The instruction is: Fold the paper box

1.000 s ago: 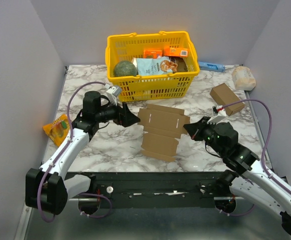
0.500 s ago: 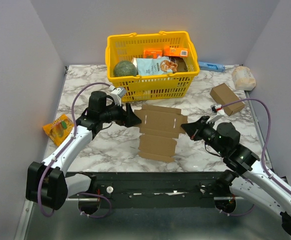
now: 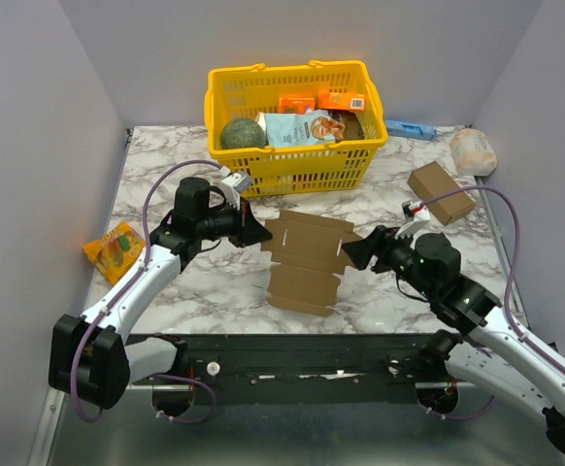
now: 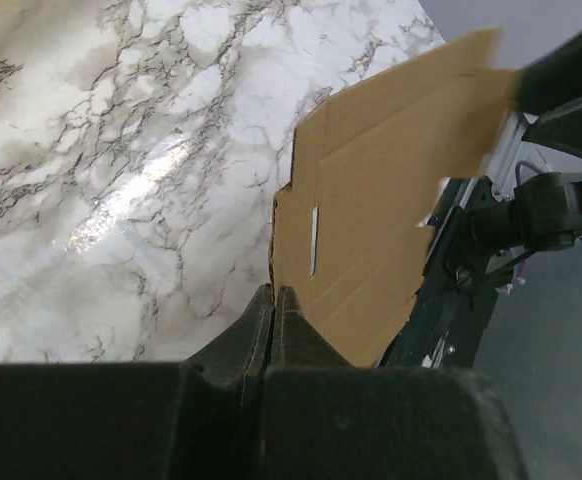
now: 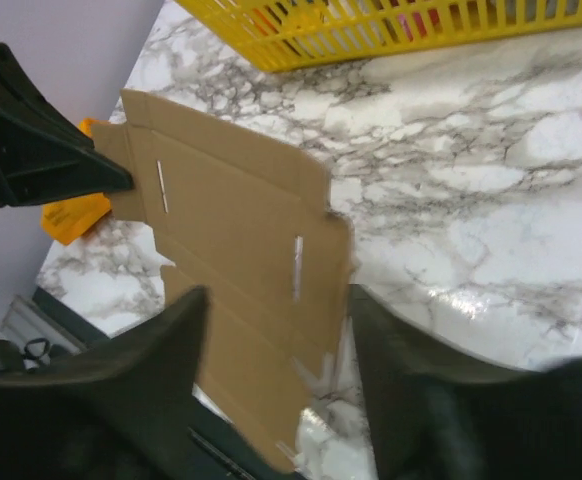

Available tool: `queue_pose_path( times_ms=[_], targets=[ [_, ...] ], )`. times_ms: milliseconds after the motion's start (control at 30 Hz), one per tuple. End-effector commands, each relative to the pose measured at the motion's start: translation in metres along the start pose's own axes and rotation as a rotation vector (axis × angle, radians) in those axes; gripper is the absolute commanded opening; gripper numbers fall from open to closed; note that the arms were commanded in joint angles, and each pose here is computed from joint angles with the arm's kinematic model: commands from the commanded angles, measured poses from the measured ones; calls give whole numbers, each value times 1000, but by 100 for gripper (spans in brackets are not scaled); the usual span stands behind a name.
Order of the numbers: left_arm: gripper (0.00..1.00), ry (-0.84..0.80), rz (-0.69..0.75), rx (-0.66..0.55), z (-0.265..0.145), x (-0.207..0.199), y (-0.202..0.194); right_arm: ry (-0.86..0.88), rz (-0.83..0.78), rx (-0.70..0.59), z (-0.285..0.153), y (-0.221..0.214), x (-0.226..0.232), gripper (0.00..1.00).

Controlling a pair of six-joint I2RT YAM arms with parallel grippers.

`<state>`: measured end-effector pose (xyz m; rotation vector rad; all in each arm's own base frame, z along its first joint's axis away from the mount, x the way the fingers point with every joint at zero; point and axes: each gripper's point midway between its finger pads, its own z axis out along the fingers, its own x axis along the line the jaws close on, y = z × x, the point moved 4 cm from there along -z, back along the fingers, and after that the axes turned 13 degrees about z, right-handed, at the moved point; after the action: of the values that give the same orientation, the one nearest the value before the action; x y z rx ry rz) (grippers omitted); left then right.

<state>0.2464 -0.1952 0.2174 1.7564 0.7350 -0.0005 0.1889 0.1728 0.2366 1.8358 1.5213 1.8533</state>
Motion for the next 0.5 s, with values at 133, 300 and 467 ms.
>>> queue_pose_path(
  times_ms=[133, 300, 467],
  targets=[
    [0, -135, 198, -26, -19, -34, 11, -55, -222, 58, -22, 30, 15, 91],
    [0, -65, 211, 4, -15, -26, 6, -14, -21, 97, -20, 29, 38, 91],
    [0, 5, 305, 45, -11, -29, 0, 127, 319, 195, 4, 4, 64, 91]
  ],
)
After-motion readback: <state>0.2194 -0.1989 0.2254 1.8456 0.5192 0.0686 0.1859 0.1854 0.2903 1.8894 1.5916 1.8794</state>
